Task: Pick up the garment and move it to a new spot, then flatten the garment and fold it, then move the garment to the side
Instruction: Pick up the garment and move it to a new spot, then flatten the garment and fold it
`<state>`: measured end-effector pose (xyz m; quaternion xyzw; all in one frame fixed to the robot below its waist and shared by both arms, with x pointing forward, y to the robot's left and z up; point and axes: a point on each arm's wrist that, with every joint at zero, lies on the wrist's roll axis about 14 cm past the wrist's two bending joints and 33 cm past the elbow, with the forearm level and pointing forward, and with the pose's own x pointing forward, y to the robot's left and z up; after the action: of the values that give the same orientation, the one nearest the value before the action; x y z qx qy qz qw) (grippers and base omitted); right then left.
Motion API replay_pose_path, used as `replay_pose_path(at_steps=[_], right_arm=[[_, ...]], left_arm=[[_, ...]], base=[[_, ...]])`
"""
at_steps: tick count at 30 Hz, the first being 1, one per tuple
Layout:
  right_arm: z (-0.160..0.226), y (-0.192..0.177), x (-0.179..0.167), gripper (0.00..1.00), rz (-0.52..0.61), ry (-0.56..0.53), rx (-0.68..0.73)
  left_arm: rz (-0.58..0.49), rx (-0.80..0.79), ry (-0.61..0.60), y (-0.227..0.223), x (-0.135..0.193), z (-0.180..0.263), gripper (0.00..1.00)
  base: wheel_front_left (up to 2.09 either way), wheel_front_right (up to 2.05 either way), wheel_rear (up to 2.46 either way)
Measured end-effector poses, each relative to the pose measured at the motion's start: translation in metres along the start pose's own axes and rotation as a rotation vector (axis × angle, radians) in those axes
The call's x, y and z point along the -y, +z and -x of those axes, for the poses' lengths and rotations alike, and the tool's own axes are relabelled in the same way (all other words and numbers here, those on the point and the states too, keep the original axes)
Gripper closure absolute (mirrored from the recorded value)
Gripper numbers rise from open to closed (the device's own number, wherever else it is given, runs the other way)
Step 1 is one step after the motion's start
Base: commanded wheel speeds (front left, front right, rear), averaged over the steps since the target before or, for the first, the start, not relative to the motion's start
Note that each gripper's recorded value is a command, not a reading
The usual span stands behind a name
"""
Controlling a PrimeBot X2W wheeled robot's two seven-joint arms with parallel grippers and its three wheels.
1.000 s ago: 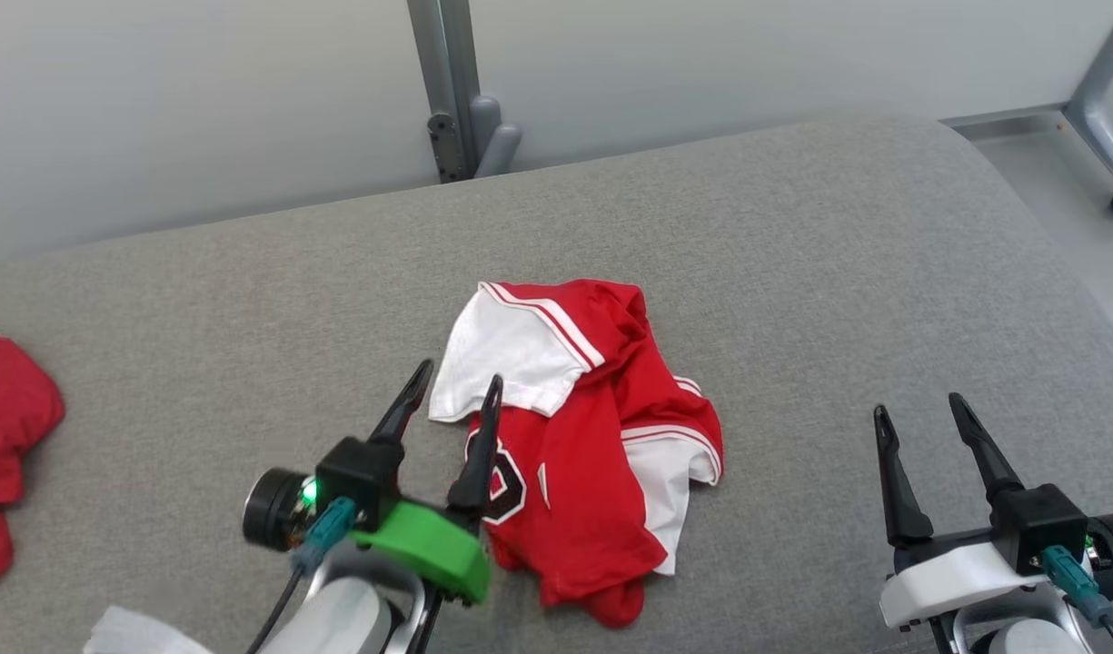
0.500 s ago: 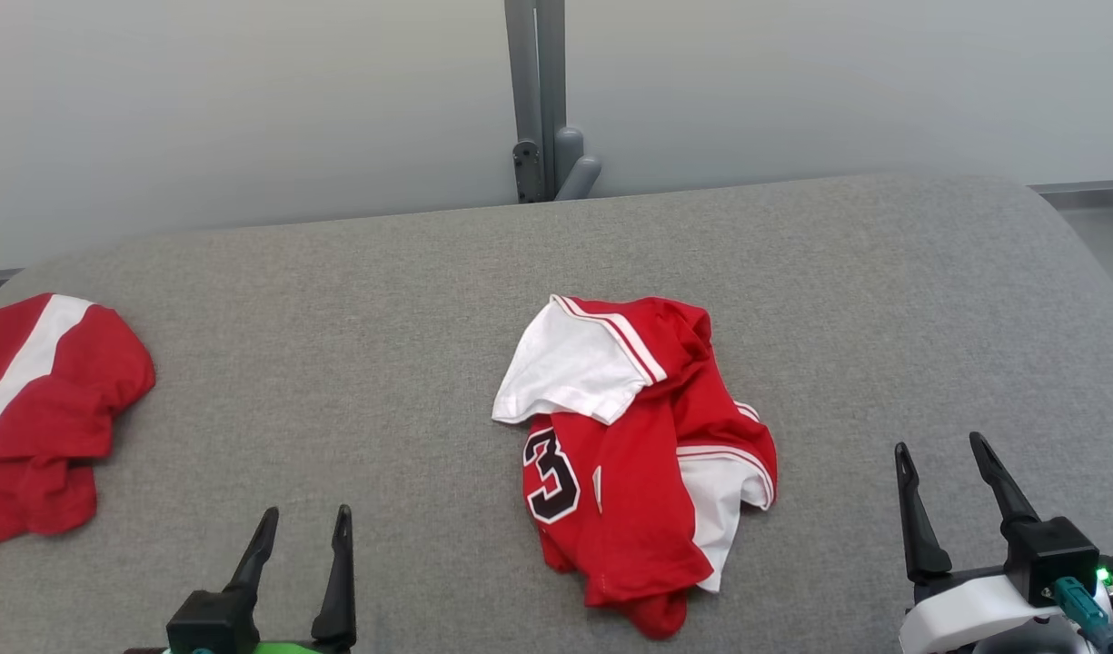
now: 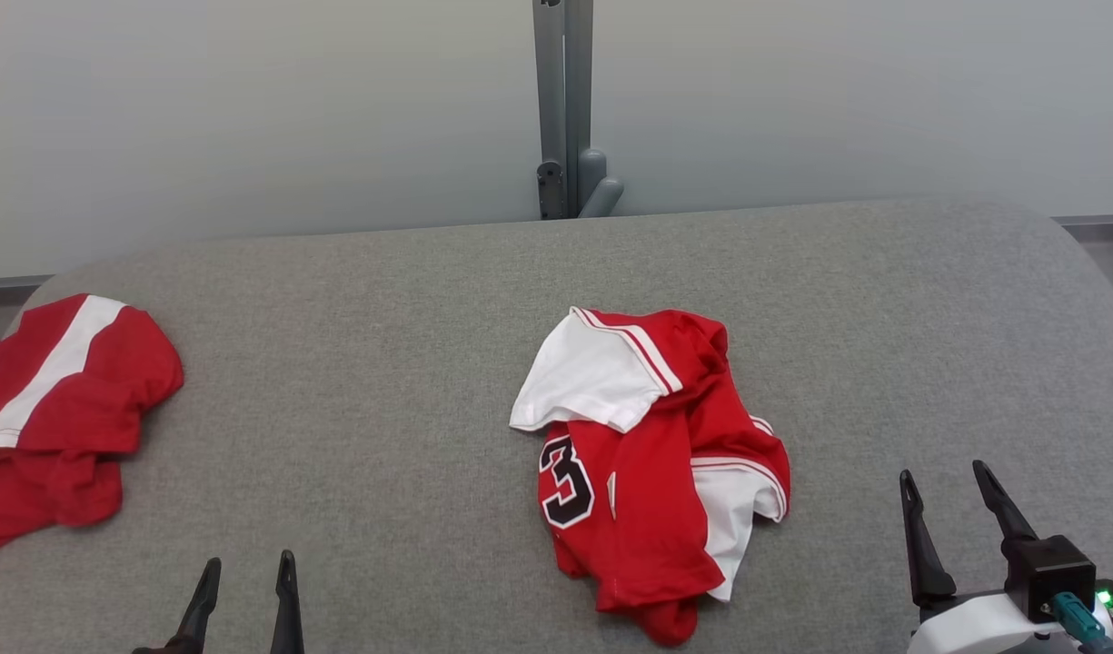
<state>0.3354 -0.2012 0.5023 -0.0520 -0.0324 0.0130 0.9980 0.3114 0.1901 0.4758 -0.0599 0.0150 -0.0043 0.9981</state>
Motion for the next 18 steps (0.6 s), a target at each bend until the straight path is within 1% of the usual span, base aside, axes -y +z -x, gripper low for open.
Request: replay_pose_path(at_steps=[10, 18], right_arm=[[-0.0002, -0.0032, -0.0043, 0.00, -0.004, 0.014, -0.010], [-0.0009, -0.0041, -0.0063, 0.00, -0.008, 0.018, -0.013]], left_arm=[[0.019, -0.001, -0.001, -0.0050, 0.0009, 0.0018, 0.00], [0.008, -0.012, 0.002, -0.0091, -0.0038, 0.0022, 0.00]], base=[[0.00, 0.00, 0.00], [0.00, 0.00, 0.00]])
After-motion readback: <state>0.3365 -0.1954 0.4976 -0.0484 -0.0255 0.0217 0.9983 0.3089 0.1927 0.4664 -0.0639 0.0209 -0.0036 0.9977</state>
